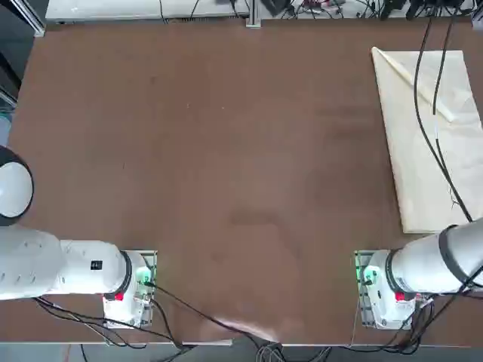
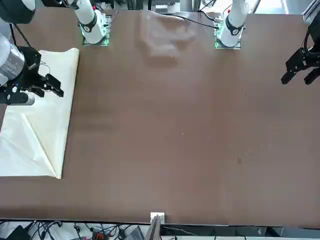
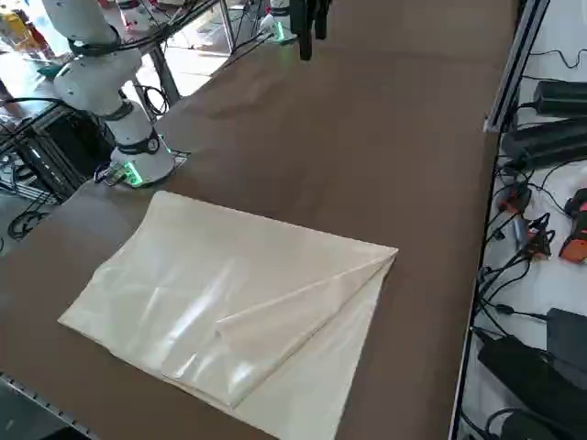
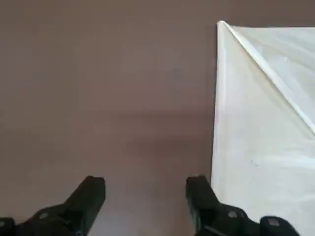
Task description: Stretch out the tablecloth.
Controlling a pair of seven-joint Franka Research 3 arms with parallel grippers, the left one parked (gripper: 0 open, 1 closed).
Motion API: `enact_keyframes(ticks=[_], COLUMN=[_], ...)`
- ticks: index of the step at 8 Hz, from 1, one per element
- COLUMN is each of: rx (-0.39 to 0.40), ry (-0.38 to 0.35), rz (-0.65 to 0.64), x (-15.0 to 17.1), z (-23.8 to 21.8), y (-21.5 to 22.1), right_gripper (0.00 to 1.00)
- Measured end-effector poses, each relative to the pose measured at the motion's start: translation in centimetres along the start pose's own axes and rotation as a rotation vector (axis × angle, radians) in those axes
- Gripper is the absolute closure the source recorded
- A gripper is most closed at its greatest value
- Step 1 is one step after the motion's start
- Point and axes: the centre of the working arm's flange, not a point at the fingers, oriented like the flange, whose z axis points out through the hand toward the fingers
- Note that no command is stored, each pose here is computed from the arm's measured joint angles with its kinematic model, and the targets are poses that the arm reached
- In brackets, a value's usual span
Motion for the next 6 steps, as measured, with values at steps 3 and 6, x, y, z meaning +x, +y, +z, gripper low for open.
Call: enact_keyframes(ticks=[3,6], rx=[0.0,-0.006], ry=[-0.001,-0.063], rz=[0.001,-0.004], x=[0.0,-0.3], z=[0.0,1.5], y=[0.0,0.1], right_gripper=[0.0,0.0])
